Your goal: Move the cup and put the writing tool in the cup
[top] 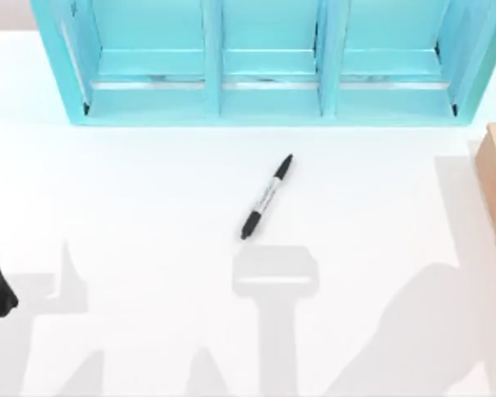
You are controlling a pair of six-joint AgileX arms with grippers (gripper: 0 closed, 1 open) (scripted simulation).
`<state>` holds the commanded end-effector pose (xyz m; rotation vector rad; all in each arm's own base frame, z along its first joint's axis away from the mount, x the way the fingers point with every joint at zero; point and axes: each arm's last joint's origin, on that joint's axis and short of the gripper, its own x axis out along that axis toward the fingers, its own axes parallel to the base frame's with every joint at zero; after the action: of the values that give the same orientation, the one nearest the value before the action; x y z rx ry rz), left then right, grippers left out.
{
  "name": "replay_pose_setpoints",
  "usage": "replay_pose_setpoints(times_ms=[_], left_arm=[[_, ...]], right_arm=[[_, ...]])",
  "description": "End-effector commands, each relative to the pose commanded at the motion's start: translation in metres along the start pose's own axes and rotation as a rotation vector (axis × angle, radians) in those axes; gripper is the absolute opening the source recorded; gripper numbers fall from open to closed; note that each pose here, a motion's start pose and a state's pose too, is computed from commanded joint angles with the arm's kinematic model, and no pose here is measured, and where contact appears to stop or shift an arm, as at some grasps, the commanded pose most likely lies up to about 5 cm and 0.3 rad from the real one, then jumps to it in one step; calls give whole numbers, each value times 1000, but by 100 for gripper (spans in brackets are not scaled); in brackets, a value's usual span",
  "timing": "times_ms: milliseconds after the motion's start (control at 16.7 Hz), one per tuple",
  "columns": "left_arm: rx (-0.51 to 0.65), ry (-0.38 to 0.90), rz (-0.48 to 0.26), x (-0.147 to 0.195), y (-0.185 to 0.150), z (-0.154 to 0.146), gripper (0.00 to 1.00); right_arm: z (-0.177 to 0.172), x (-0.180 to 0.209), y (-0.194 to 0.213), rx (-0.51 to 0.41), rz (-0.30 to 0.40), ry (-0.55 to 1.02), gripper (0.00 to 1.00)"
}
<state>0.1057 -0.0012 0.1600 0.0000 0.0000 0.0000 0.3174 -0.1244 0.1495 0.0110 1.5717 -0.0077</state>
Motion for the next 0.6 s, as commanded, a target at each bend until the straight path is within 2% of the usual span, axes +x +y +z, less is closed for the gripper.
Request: replay_pose_setpoints(times_ms=[60,120,600], left_arm=[[0,0,0,0,0,0,100],[0,0,0,0,0,0,100],[0,0,0,0,0,0,100]], right_arm=[[0,0,0,0,0,0,2],[0,0,0,0,0,0,0],[0,-1,0,1,0,-2,0]])
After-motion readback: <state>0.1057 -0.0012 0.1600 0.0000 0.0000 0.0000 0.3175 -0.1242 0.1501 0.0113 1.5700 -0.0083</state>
